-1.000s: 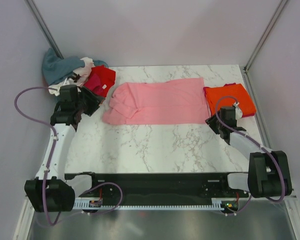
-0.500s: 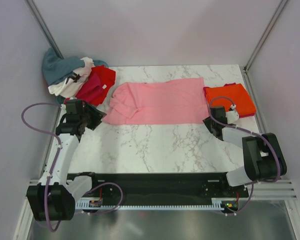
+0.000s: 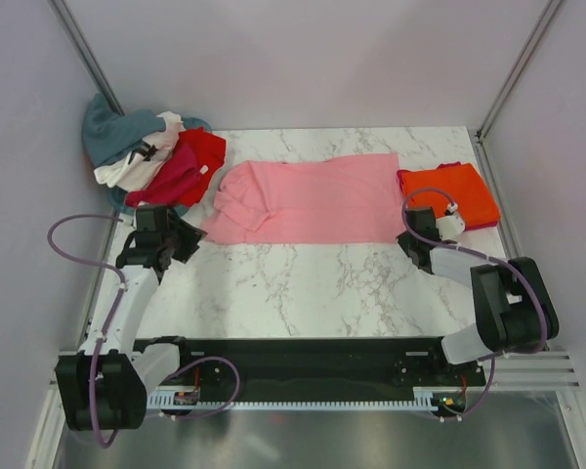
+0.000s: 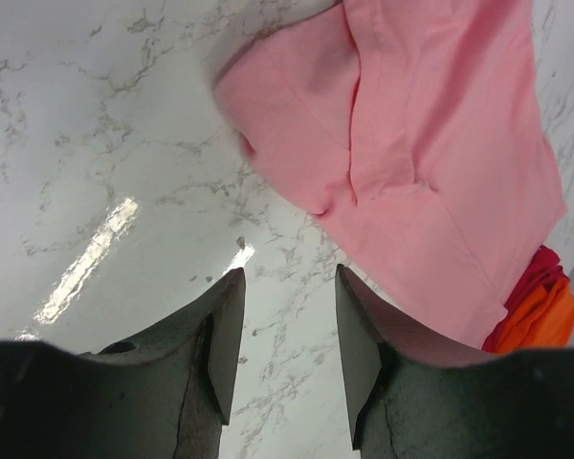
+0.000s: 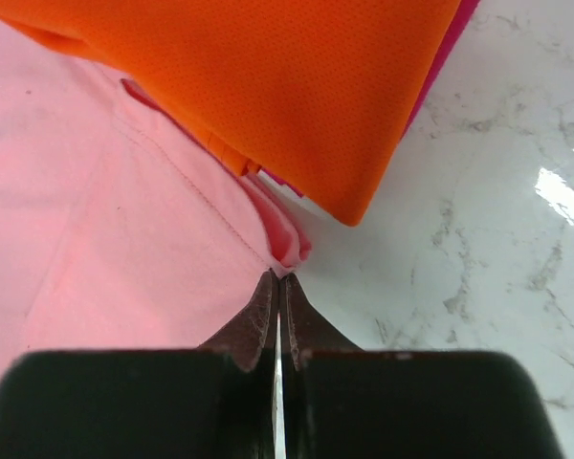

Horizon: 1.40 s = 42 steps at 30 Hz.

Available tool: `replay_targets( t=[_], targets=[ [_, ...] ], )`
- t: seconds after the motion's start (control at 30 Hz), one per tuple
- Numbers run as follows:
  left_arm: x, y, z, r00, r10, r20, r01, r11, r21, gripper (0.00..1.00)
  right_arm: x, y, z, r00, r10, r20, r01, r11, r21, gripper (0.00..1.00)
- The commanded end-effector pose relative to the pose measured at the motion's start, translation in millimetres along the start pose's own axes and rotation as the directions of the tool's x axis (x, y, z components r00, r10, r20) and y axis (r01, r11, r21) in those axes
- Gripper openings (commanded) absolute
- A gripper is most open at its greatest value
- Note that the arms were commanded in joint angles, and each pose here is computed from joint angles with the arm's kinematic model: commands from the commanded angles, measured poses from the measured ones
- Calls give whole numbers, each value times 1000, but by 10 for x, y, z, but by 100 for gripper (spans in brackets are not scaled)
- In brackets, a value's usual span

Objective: Fold and stack the t-shirts
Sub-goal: Fold the tshirt

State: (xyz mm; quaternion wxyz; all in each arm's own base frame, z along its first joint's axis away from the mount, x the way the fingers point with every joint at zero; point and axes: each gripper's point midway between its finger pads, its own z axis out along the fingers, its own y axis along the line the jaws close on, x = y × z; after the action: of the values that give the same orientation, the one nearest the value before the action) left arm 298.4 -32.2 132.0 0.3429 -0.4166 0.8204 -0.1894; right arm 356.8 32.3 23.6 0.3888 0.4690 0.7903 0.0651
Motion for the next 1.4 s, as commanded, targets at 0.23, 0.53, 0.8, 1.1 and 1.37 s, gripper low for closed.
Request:
replay_targets(
  t=[0.23, 0.53, 0.8, 1.1, 1.37],
  targets=[
    [177, 167, 423, 994, -105, 6, 105, 994, 8, 45, 55, -345, -410, 974, -217, -61, 215, 976, -30, 0],
    [265, 409, 590, 990, -76, 115, 81, 996, -34, 53, 326, -657, -625, 953, -256, -164, 244, 966, -89, 0],
    [37, 243, 813, 980, -42, 194, 44, 999, -4, 61, 288, -693, -717, 963, -235, -135, 221, 969, -112, 0],
    [-51, 148, 1053, 964, -144, 223, 139, 989, 40, 59, 236, -682, -759, 973, -200, -112, 187, 975, -117, 0],
    [-94, 194, 1224, 952, -187, 244, 191, 982, 9, 37, 217, -670, -774, 975, -192, -108, 179, 977, -118, 0]
  ],
)
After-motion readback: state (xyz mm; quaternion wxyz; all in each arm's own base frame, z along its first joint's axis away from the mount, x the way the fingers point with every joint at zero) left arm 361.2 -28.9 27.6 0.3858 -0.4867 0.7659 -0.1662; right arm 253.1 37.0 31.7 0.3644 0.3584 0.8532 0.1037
